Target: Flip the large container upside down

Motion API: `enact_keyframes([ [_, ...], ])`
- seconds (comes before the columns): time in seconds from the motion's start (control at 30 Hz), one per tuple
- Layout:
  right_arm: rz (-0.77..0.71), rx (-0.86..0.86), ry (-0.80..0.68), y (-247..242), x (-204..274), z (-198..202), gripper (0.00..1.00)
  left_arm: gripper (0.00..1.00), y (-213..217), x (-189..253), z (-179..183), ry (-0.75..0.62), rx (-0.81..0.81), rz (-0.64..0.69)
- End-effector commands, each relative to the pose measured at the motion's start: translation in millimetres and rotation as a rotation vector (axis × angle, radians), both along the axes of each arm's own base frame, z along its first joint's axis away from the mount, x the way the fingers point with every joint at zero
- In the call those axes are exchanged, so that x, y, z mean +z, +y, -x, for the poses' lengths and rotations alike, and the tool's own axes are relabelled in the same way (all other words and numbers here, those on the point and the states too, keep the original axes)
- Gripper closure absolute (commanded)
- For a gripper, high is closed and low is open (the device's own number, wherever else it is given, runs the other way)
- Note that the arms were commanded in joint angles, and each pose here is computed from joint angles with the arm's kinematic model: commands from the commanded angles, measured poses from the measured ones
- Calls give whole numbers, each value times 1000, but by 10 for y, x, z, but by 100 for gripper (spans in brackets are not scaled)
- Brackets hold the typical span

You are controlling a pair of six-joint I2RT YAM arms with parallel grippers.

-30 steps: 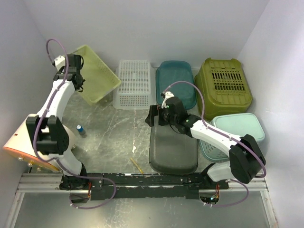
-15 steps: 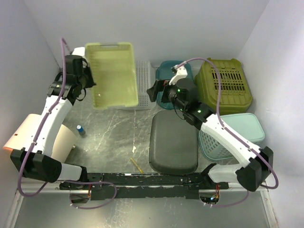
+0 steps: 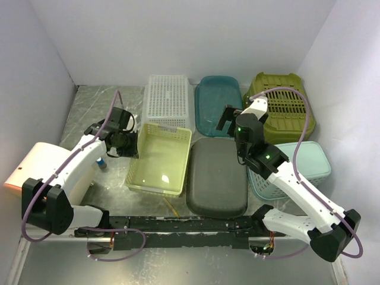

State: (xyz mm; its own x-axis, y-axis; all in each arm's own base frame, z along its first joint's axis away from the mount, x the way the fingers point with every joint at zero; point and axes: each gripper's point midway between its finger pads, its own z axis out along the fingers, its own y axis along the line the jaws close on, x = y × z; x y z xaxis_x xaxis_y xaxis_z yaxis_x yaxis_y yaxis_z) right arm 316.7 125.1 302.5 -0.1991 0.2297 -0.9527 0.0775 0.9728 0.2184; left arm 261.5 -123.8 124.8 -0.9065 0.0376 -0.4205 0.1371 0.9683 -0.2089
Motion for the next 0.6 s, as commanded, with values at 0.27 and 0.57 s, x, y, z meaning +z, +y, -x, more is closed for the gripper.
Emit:
enact_keyframes([
  [0.27,41,34,59,86,-227,-51,0,91,12,-110,187,25,100,56],
  [0.57,45,40,71,64,-294,-5,0,2,222,716,-146,-185,190,-34],
])
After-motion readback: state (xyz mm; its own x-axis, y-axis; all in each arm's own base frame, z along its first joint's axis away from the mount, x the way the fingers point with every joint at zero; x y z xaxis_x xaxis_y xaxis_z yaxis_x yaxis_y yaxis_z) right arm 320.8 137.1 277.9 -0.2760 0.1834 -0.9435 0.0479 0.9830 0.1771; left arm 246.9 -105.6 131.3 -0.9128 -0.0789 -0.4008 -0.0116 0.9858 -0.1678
